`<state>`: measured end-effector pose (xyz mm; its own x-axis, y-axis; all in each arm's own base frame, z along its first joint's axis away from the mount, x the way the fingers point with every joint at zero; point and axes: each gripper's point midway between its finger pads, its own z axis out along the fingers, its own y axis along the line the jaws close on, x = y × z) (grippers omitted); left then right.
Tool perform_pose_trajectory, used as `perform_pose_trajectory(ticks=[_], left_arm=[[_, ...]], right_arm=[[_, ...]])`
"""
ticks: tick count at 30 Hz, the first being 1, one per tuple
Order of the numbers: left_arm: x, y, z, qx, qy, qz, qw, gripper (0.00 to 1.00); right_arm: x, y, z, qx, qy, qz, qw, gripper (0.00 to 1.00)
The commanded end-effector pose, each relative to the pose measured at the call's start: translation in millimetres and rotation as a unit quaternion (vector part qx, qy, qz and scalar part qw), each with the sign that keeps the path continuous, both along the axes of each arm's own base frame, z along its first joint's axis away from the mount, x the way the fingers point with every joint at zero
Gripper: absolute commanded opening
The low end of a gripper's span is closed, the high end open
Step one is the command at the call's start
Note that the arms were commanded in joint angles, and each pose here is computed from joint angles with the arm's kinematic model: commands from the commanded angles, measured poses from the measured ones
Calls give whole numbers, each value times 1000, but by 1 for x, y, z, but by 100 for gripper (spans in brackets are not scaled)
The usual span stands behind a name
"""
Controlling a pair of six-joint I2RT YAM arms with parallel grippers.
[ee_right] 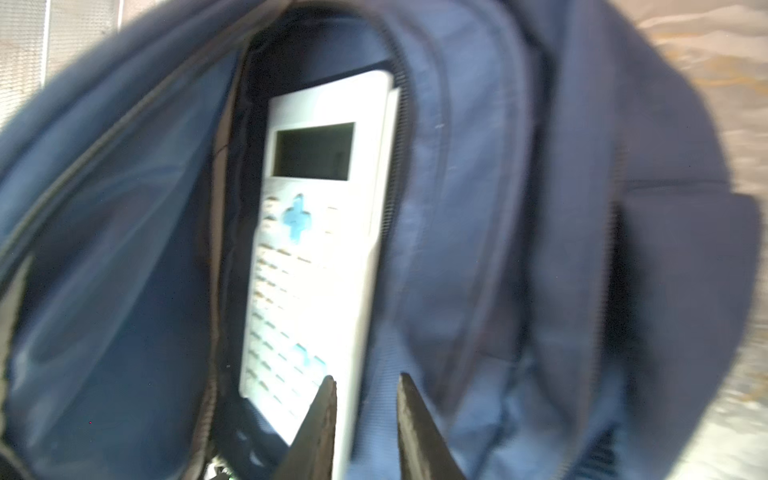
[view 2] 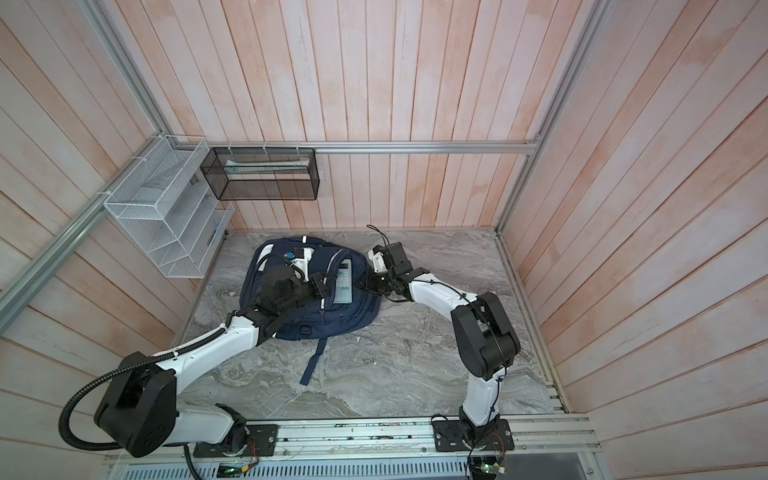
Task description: Pack the student bag
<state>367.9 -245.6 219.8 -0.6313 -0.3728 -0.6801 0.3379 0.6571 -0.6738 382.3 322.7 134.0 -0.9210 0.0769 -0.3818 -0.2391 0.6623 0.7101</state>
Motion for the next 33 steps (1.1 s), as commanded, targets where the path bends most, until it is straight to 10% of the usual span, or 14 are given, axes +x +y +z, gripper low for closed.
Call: perform_pose_trajectory(ticks=[1,20,30,33], left_arm=[[-7,-18,24,-20,-30,-33,999,0],[-8,-24,26,-13,-30,-37,999,1],[-12,-25,20,-13,-21,-42,999,58],[-19,-14,27,-5,-27,-29,999,74]], right_arm=[[1,7,0,14,-14,16,1000,26],[-2,66,38,63,-62,56,994,18],[-40,-25,11,-50,-70,-28,996,26],[-56,-43,7,-117,-103,-54,986,53]])
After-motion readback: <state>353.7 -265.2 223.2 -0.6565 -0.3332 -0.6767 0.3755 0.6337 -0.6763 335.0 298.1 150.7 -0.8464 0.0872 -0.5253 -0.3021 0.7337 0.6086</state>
